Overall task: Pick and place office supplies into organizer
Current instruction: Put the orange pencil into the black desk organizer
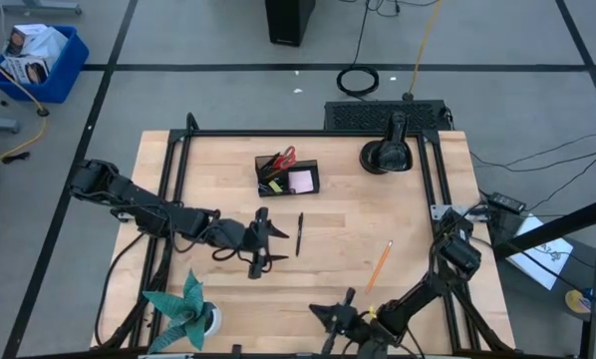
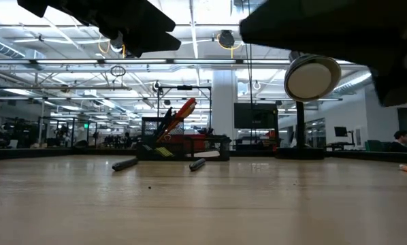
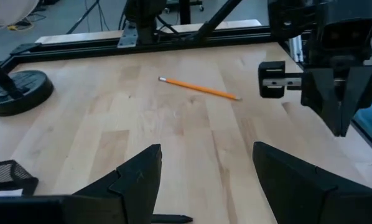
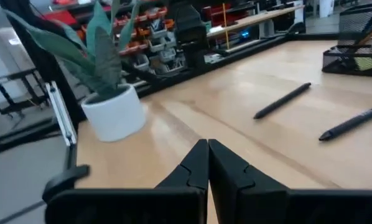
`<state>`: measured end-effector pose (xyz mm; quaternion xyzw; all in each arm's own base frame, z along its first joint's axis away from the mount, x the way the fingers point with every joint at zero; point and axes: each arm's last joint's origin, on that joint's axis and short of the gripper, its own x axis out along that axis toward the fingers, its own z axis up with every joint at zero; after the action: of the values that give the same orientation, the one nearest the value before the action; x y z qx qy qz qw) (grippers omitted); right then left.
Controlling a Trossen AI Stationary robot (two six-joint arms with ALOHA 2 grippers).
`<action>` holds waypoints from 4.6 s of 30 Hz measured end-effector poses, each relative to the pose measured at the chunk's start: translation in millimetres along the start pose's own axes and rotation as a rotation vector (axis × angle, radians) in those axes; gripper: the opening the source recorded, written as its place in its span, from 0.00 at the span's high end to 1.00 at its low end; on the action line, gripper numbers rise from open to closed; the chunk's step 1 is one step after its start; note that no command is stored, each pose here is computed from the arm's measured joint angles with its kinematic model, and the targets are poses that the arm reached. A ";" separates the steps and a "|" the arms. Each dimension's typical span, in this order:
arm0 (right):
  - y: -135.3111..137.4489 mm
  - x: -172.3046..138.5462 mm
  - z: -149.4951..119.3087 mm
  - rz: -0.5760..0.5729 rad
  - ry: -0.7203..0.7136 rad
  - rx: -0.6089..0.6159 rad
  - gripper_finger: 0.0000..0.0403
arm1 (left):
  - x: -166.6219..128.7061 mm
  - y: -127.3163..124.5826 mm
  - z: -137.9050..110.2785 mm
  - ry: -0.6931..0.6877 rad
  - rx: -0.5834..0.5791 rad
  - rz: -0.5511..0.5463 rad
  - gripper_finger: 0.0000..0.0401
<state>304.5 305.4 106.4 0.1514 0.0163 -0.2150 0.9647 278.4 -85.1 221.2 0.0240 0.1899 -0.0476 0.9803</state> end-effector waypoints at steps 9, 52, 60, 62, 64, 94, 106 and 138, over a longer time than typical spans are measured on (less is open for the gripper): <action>-1.9 -21.9 -4.0 -0.144 -0.100 -0.099 1.00 | 0.0 0.0 0.2 -0.002 -0.007 0.000 0.36; -31.1 -63.7 182.5 -0.215 -0.110 -0.455 1.00 | 0.0 0.1 0.9 -0.009 -0.007 0.000 0.36; -51.5 -90.0 130.1 0.431 -0.005 -0.201 1.00 | 0.0 0.1 1.1 -0.011 -0.008 -0.001 0.36; -60.8 -92.9 123.5 0.524 0.007 -0.118 1.00 | 0.1 0.3 1.2 -0.012 -0.009 0.000 0.36; -74.1 -91.8 117.5 0.483 -0.005 -0.064 1.00 | 0.1 0.4 1.6 -0.016 -0.010 0.000 0.36; -122.1 -68.4 94.9 0.175 -0.011 0.111 1.00 | -25.1 1.2 -21.2 -0.037 -0.007 1.069 0.36; -82.1 -40.7 117.4 0.879 -0.153 0.033 1.00 | -13.4 8.1 -16.2 0.034 -0.047 0.793 0.36; -118.9 -51.8 74.6 -0.225 -0.170 0.037 1.00 | -12.6 7.3 -17.6 0.043 -0.075 0.749 0.36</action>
<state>205.1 201.9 148.6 0.1475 -0.0527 -0.3343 0.9294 261.0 -75.6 209.8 0.0567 0.1900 0.3219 0.9258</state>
